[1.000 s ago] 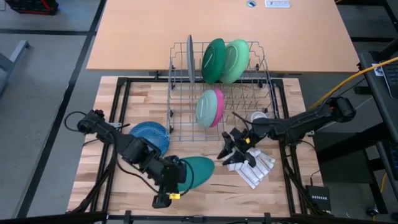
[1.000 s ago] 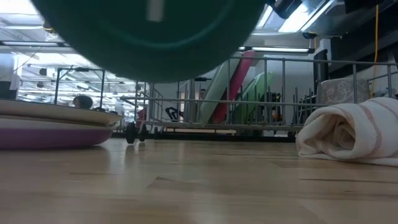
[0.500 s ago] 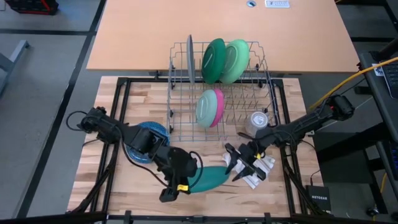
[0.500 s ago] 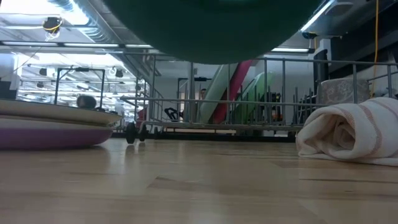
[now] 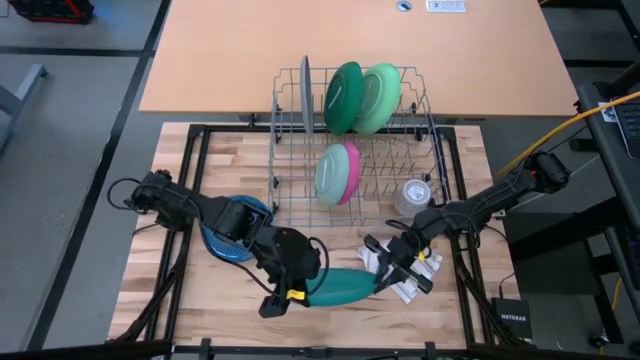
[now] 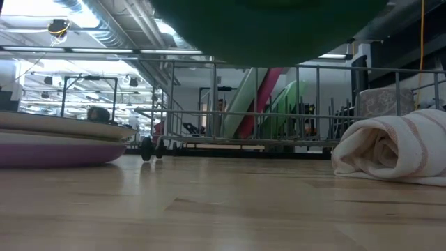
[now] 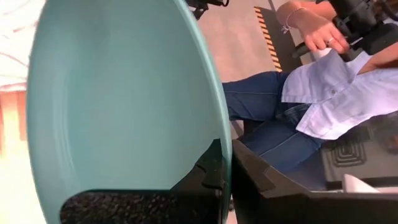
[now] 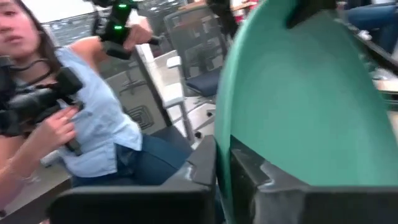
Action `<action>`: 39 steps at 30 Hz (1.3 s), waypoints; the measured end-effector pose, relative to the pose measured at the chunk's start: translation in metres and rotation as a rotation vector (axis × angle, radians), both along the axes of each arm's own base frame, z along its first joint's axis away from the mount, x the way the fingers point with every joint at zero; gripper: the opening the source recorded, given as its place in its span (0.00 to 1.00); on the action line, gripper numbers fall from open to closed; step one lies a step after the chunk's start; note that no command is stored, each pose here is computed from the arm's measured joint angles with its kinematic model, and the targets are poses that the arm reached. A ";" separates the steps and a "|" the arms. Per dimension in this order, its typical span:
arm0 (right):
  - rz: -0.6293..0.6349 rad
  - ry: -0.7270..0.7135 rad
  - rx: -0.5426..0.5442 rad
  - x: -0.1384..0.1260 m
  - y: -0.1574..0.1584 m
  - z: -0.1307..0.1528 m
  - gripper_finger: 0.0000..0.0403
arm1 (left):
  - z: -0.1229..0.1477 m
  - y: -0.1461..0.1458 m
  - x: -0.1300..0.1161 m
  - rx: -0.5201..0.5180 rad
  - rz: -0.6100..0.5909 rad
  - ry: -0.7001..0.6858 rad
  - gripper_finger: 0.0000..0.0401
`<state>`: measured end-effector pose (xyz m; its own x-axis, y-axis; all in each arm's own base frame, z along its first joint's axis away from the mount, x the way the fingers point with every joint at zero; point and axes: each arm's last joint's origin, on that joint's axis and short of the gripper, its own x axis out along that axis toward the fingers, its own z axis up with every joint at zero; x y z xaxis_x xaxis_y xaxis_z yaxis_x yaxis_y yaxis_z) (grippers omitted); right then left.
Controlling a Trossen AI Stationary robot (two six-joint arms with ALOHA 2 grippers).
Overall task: Sort dishes
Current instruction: Put the blue plate in the dish rack
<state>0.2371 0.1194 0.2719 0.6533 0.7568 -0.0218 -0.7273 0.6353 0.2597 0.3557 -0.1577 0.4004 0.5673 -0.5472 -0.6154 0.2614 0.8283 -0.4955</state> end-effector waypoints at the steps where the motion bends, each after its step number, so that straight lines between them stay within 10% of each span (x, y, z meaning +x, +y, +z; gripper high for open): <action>1: 0.004 -0.004 0.002 0.000 0.000 0.001 0.04 | 0.000 0.001 0.001 0.006 -0.003 -0.008 0.01; 18: -0.077 0.013 0.104 0.002 -0.002 0.007 0.03 | 0.012 0.041 0.005 -0.021 0.123 -0.022 0.34; 28: -0.218 -0.032 0.193 0.003 -0.006 0.016 0.03 | 0.057 0.095 -0.028 -0.031 0.166 -0.173 0.36; 39: -0.661 -0.169 0.225 -0.049 -0.043 0.111 0.02 | 0.095 0.129 -0.103 0.292 0.334 -0.304 0.33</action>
<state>0.1879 0.0763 0.3824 0.9571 0.1758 0.2304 -0.2507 0.9010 0.3539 0.2523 -0.0286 0.4952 0.8574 -0.1370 -0.4961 0.0557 0.9830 -0.1751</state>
